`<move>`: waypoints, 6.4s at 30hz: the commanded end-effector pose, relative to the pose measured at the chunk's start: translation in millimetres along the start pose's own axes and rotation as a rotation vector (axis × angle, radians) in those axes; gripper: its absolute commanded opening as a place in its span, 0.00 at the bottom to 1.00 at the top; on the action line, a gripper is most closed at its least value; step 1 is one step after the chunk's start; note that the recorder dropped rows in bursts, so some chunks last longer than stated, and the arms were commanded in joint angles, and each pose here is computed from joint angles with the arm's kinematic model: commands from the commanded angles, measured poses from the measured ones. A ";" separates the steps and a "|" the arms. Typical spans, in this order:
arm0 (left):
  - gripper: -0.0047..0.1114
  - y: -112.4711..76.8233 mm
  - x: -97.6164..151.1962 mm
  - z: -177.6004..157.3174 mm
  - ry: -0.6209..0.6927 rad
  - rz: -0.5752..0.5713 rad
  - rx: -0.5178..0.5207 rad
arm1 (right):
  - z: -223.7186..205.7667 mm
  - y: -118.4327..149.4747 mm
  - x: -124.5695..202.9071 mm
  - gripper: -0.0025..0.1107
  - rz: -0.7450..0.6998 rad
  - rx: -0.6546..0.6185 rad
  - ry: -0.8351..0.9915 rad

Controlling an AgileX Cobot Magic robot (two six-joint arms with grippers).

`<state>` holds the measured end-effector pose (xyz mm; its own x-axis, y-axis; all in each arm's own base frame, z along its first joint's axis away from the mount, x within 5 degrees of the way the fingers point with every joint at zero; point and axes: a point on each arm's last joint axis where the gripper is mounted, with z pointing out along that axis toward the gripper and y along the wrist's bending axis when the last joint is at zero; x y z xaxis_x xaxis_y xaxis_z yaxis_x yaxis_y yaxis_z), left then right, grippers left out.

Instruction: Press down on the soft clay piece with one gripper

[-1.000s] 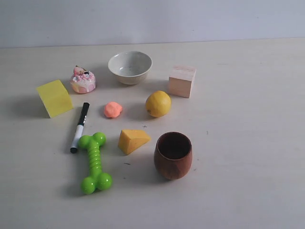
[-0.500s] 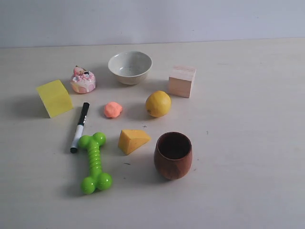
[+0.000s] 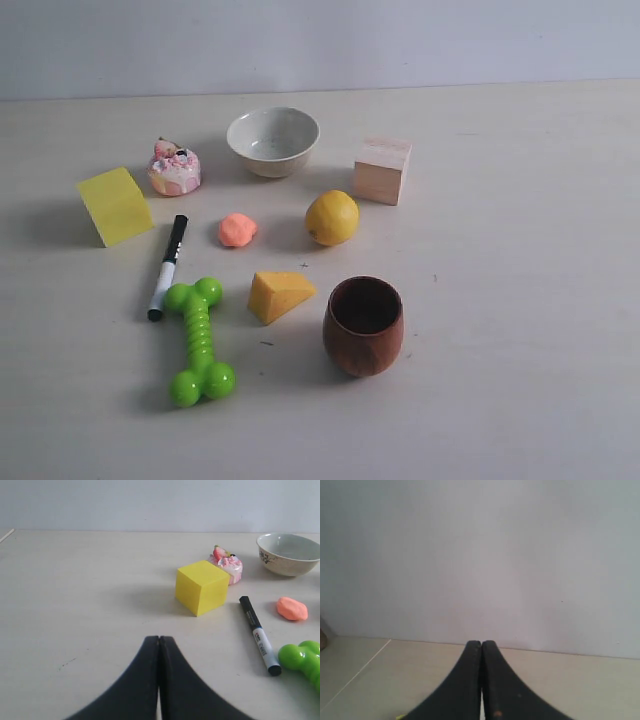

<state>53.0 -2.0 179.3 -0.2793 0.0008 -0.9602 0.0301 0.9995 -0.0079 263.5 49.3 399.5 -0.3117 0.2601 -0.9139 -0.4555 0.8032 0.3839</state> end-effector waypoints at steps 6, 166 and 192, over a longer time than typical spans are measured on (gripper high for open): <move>0.04 -0.4 -1.9 -0.4 -0.015 -0.001 0.006 | 26.9 -11.6 42.5 0.02 -0.178 0.174 -0.020; 0.04 -0.4 -1.9 -0.4 -0.015 -0.001 0.006 | 266.5 80.5 285.9 0.02 -0.315 0.100 0.889; 0.04 -0.4 -1.9 -0.4 -0.015 -0.001 0.006 | 269.4 78.9 295.5 0.02 -0.302 0.082 0.894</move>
<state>53.0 -2.0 179.3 -0.2793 0.0008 -0.9602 0.0301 0.9995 -0.0079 360.8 330.8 121.6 -0.7386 -0.4440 -0.5073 -0.5613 0.8218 0.0980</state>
